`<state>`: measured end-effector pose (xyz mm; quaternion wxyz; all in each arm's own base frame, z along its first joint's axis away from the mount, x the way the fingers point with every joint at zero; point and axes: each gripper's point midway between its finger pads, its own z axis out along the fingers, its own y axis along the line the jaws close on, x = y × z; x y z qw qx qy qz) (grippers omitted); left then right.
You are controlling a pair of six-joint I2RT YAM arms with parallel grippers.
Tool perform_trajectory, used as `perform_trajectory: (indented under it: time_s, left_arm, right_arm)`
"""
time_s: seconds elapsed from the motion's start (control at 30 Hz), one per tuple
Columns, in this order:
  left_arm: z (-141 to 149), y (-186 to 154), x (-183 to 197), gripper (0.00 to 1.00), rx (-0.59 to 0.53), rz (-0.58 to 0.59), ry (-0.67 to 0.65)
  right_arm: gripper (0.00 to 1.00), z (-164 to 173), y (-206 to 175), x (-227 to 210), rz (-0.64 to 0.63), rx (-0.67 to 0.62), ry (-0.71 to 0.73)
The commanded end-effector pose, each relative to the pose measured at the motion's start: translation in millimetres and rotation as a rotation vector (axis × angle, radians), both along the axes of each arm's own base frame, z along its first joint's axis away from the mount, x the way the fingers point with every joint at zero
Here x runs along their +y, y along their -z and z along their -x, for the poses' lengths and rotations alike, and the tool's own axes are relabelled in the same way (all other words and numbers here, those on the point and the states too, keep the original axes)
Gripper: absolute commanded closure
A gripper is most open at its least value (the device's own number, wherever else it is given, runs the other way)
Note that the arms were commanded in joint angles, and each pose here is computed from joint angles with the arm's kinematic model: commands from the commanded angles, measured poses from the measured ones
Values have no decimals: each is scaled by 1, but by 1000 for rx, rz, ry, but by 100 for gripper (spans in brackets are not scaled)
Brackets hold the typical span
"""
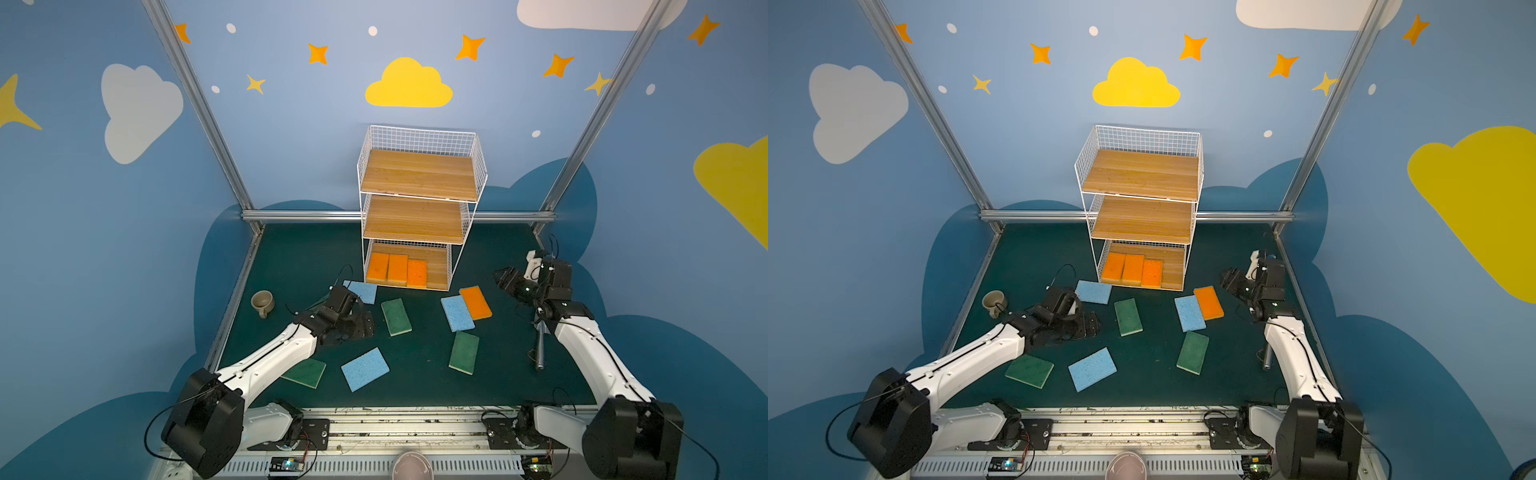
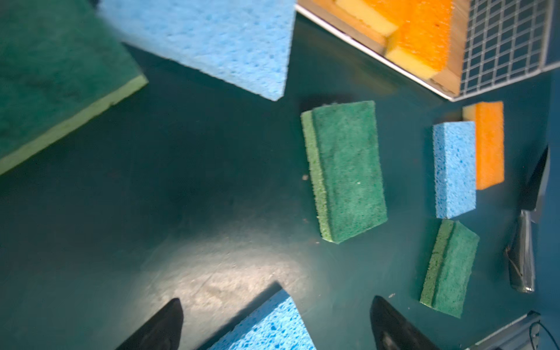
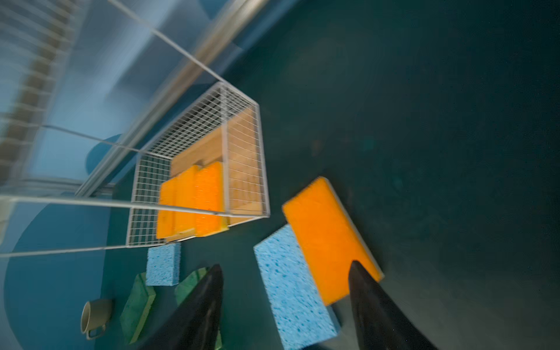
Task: Arrange cleaning sponges on a shelf
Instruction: Pick up the cleaning sponge at the middle-right of the table.
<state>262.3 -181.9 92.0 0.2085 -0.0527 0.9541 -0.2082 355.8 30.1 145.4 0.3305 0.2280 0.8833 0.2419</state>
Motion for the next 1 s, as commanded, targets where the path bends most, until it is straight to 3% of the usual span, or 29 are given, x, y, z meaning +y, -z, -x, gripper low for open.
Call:
perform_trajectory:
  time_s: [0.0, 0.2, 0.33, 0.53, 0.73, 0.97]
  left_arm:
    - [-9, -9, -11, 1, -63, 12, 28]
    - [-7, 5, -19, 1, -54, 57, 36]
    - [-4, 10, -19, 1, -55, 73, 36]
    - [-2, 13, -18, 1, -63, 79, 36]
    - [0, 16, -17, 1, -62, 79, 36]
    - [1, 15, -16, 0, -64, 79, 37]
  right_arm:
    - [34, 18, 37, -3, -75, 173, 19]
    - [55, 17, 83, -4, -183, 418, -53]
    - [66, 19, 109, -2, -220, 501, -81]
    - [64, 22, 120, 5, -250, 484, -96]
    - [51, 27, 126, 13, -249, 471, -114]
    - [49, 28, 114, 14, -238, 422, -112]
